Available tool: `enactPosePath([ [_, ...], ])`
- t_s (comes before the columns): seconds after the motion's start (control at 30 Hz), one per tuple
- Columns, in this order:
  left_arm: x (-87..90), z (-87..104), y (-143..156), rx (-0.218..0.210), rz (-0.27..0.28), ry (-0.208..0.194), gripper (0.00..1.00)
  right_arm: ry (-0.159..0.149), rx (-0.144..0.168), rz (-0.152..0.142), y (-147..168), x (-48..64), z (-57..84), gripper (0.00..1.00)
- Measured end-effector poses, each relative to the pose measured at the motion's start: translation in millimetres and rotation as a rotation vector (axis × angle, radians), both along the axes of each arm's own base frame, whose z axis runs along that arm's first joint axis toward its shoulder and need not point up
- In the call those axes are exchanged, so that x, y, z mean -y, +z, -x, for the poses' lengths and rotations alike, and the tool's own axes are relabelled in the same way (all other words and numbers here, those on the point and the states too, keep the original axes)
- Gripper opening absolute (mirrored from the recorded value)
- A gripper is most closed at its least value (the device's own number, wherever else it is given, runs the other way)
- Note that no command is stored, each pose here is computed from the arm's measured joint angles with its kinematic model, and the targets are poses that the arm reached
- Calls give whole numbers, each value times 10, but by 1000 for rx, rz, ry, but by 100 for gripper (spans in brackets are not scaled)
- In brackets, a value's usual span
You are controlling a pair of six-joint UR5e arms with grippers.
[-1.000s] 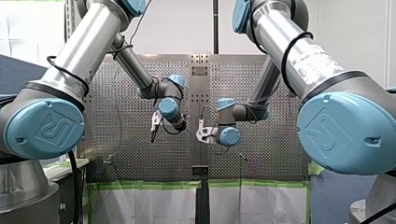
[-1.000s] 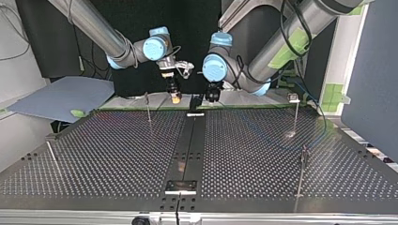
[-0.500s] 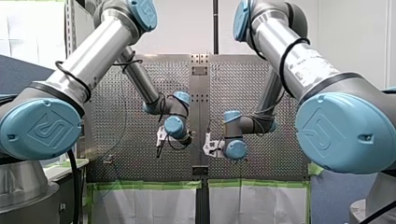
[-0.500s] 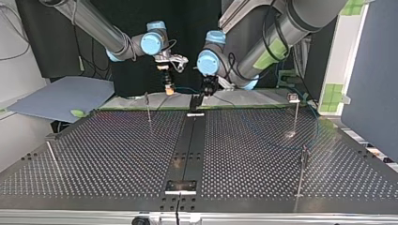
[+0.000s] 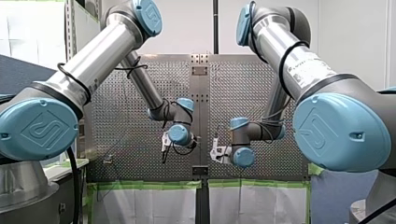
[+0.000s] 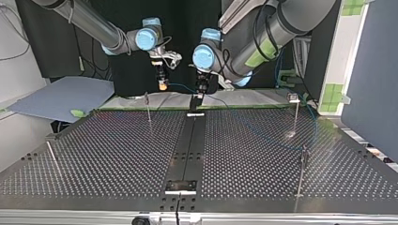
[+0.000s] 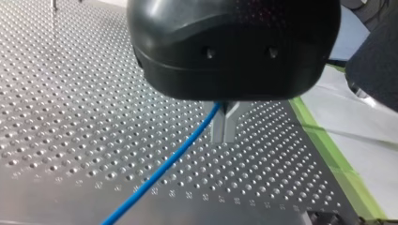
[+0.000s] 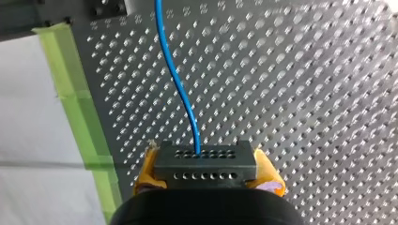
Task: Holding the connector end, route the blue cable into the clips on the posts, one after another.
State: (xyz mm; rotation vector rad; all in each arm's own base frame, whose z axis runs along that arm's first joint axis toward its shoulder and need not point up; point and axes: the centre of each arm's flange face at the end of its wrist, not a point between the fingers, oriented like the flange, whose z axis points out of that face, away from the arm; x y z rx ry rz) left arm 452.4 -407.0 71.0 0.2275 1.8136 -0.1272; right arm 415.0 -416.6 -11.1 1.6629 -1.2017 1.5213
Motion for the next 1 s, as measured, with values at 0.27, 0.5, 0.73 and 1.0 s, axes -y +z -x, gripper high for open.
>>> enactPosePath([
  [0.27, 171, 95, 27, 38, 26, -20, 0, -11, 27, 34, -48, 47, 83, 0],
  [0.5, 310, 217, -180, 34, 42, -52, 0, -22, 11, 10, -307, 30, 167, 0],
  [0.73, 398, 308, -552, 22, 80, -75, 0, -31, -10, -20, -528, -12, 241, 0],
  [1.0, 439, 457, -984, -12, 71, -103, 0, -64, -13, -22, -590, -40, 402, 0],
])
